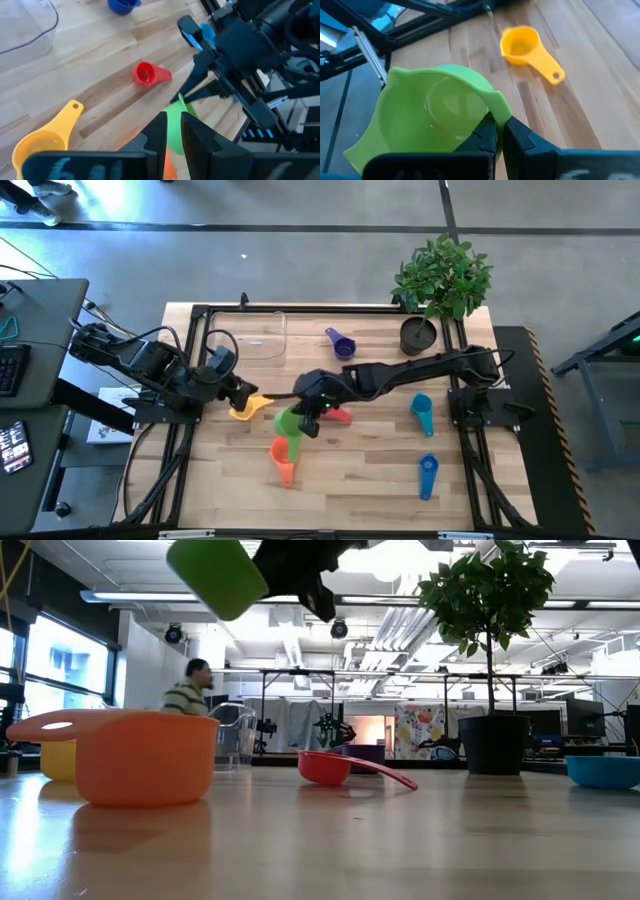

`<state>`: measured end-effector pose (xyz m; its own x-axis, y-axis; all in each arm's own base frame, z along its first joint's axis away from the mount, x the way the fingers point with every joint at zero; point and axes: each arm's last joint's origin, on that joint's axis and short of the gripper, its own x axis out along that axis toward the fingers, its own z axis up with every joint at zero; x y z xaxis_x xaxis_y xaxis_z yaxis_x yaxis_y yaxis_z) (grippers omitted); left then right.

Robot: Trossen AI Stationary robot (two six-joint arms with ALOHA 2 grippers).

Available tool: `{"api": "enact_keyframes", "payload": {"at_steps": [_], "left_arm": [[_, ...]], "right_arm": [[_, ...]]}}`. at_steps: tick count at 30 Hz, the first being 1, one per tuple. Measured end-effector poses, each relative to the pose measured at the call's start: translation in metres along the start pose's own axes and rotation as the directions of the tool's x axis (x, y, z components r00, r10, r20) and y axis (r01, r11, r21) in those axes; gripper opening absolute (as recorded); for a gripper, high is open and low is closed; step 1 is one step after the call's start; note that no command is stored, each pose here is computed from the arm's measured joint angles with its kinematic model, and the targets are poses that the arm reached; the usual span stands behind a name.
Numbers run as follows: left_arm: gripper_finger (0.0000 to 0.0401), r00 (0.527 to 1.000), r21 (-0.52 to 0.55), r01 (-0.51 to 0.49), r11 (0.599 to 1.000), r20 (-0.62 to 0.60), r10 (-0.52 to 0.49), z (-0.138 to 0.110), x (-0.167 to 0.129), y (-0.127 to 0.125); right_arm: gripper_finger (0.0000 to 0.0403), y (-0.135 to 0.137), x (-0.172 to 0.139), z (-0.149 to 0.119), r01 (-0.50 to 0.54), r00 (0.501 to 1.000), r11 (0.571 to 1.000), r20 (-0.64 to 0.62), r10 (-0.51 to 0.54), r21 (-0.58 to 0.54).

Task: Nest measuring cups in basket
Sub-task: Stack the green measuring cup on top of the orange measuring cup

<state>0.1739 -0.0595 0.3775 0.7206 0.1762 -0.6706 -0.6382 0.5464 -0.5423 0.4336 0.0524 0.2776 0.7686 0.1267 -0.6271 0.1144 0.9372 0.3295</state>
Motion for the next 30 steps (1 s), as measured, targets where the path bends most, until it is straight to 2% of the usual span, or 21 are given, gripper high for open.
{"api": "enact_keyframes", "payload": {"at_steps": [8,30], "left_arm": [[0.0047,1.000,0.000,-0.006,1.000,0.023,0.006,0.001,0.000,0.000],[0.0047,1.000,0.067,-0.015,0.998,0.021,0.013,0.001,0.000,0.001]], "right_arm": [[0.0000,0.005,0.018,-0.002,-0.038,0.998,0.999,0.051,0.040,-0.034],[0.0000,0.002,0.068,-0.037,-0.055,0.994,0.997,-0.095,0.059,0.047]]}}
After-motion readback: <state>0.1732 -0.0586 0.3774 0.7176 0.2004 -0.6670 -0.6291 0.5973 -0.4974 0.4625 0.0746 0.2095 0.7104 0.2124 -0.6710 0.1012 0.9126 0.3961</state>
